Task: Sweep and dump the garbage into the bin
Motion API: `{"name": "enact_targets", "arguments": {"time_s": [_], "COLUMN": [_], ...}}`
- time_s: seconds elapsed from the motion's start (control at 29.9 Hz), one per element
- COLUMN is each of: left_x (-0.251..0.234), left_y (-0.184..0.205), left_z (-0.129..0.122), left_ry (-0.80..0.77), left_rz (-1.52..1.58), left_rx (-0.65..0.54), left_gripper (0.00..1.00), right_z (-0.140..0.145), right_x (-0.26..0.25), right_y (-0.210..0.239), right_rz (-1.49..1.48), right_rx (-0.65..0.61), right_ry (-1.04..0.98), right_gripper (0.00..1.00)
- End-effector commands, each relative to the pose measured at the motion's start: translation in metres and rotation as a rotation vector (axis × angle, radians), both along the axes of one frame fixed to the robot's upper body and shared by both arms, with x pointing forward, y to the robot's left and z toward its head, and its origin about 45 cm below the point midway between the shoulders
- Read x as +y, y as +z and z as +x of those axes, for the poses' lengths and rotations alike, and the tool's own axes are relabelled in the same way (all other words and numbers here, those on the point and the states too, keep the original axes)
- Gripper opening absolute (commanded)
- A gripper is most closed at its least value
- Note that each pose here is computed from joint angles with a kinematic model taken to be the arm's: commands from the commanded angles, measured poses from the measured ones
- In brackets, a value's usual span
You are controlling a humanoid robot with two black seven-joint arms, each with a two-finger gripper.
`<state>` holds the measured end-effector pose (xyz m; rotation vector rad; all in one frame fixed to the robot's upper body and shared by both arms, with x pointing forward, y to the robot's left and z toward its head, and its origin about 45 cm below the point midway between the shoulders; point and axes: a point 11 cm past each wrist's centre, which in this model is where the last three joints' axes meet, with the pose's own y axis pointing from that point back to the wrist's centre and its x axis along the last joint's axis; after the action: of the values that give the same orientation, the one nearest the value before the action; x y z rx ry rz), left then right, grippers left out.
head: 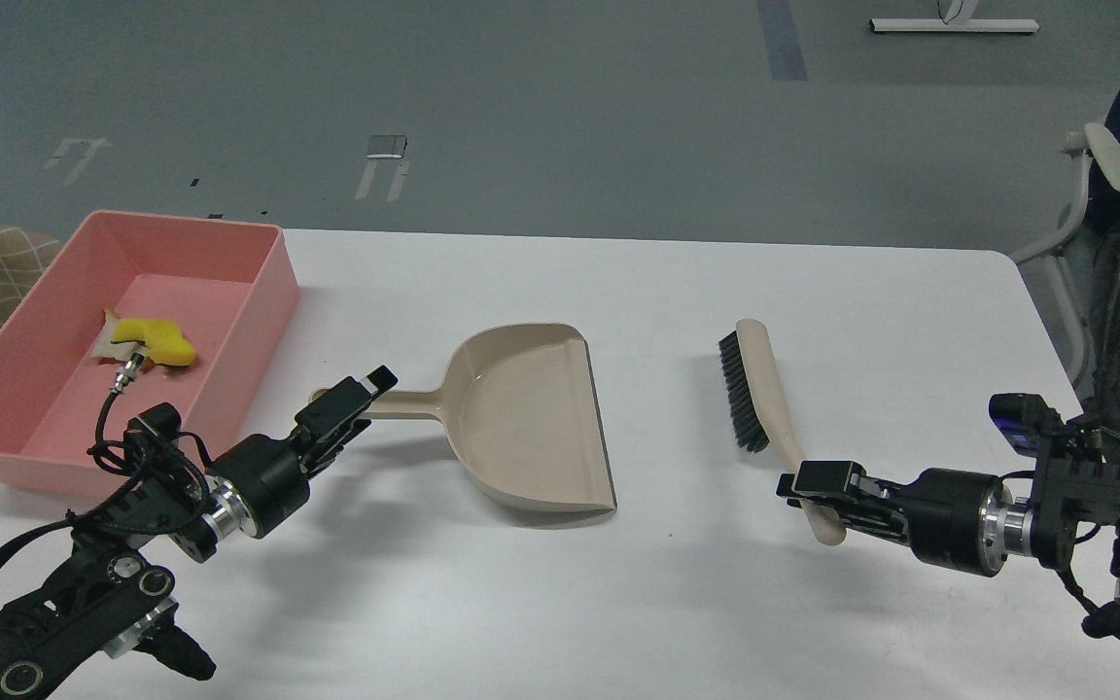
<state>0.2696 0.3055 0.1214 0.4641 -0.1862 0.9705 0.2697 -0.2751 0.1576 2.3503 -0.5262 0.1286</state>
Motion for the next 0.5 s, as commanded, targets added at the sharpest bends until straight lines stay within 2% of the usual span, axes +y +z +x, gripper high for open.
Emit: {"name": "enact_targets", "arguments": {"time_s": [0.0,0.27,0.37,0.43,0.47], "left_x": [-0.002,-0.006,-0.006,-0.007,-0.008], "left_y": [-0.003,-0.007,-0.006,-0.006,-0.006], "left_z": [-0.006,-0.02,-0.025,-0.03,-0.031], "left_ry": [-0.016,-0.042,-0.052,-0.053,-0.054], "left_rz": [-0.014,-0.035,-0.042,-0.057,-0.061], "left_rx": [0.019,0.05,0.055,0.056,0.056], "left_gripper": [0.98,0.99,0.99,0.98,0.98], "right_z": [-0.002,-0.004,-0.004,-0.005,-0.005], "right_x": [-0.001,-0.004,-0.006,-0.007,-0.008], "right_y": [-0.003,-0.007,-0.008,-0.01,-0.011], "right_rz": [-0.01,-0.023,-0.029,-0.043,-0.044], "right_rx": [0.007,0.016,0.019,0.027,0.028], "right_ry": [0.001,-0.005,-0.009,-0.014,-0.014], "right_gripper": [0.08,0.14,0.22,0.34,0.37]}}
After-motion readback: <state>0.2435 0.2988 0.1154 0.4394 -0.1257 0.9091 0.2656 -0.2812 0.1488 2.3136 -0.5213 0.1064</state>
